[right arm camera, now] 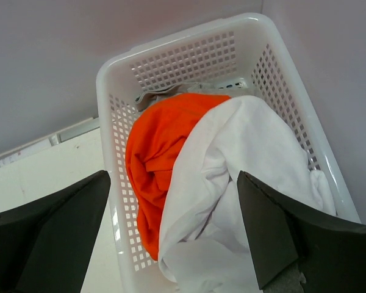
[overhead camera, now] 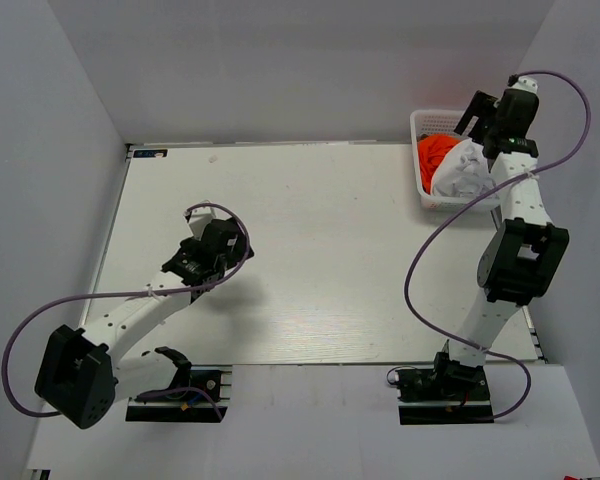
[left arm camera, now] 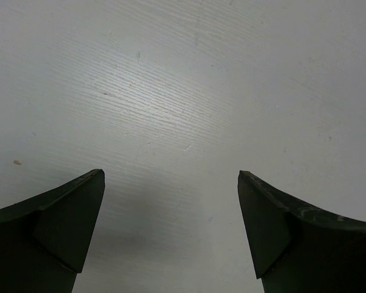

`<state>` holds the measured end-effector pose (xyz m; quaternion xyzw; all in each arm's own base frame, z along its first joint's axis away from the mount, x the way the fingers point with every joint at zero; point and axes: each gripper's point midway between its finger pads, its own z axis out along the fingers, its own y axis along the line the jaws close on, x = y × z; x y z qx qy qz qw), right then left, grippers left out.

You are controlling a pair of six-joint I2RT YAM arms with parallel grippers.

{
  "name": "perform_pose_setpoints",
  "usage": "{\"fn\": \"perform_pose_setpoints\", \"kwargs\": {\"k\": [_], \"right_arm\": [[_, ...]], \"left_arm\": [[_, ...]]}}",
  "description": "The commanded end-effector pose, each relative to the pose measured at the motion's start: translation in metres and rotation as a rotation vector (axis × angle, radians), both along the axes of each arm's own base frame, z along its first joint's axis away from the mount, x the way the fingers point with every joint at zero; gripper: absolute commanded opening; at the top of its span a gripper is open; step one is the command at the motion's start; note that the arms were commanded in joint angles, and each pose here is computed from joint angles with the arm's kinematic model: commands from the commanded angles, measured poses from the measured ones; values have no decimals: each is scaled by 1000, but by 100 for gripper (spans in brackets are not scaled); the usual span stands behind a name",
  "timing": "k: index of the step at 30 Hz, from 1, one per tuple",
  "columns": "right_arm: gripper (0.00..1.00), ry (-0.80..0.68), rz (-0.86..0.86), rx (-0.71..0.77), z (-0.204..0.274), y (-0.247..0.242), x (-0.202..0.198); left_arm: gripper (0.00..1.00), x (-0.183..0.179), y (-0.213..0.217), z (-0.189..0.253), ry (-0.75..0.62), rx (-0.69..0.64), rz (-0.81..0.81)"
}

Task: Fold and stack the t-shirts
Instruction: Grab crumpled tshirt from bin with the right arm

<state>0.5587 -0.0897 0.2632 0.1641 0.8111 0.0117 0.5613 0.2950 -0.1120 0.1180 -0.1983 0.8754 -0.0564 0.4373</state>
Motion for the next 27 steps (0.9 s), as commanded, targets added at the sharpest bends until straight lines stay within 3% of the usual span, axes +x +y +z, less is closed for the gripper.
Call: {"fn": "perform_pose_setpoints", "kwargs": {"k": [1,4,9,13,16,20,27], "right_arm": [[90,25,62,-15,4,7,11],[90,54,54,-19,-1,4,18],[90,87,257,-54,-14,29,33],[90,170,280,-86,-37,29,40],[90,178,405,-195,-50,39,42],[90,217,379,-300,-58,30,45],[90,224,392,-314,-62,33,38]], "left_arm": [[100,2,-1,-2,4,3,-8],[100,4,-2,-4,12,8,-8],[100,6,-7,-6,22,15,-36],[100,8,-9,-11,41,18,-43],[100,8,-9,-14,58,28,-43],[100,9,-12,-17,72,34,-56],[100,11,-15,-24,103,42,-64]]}}
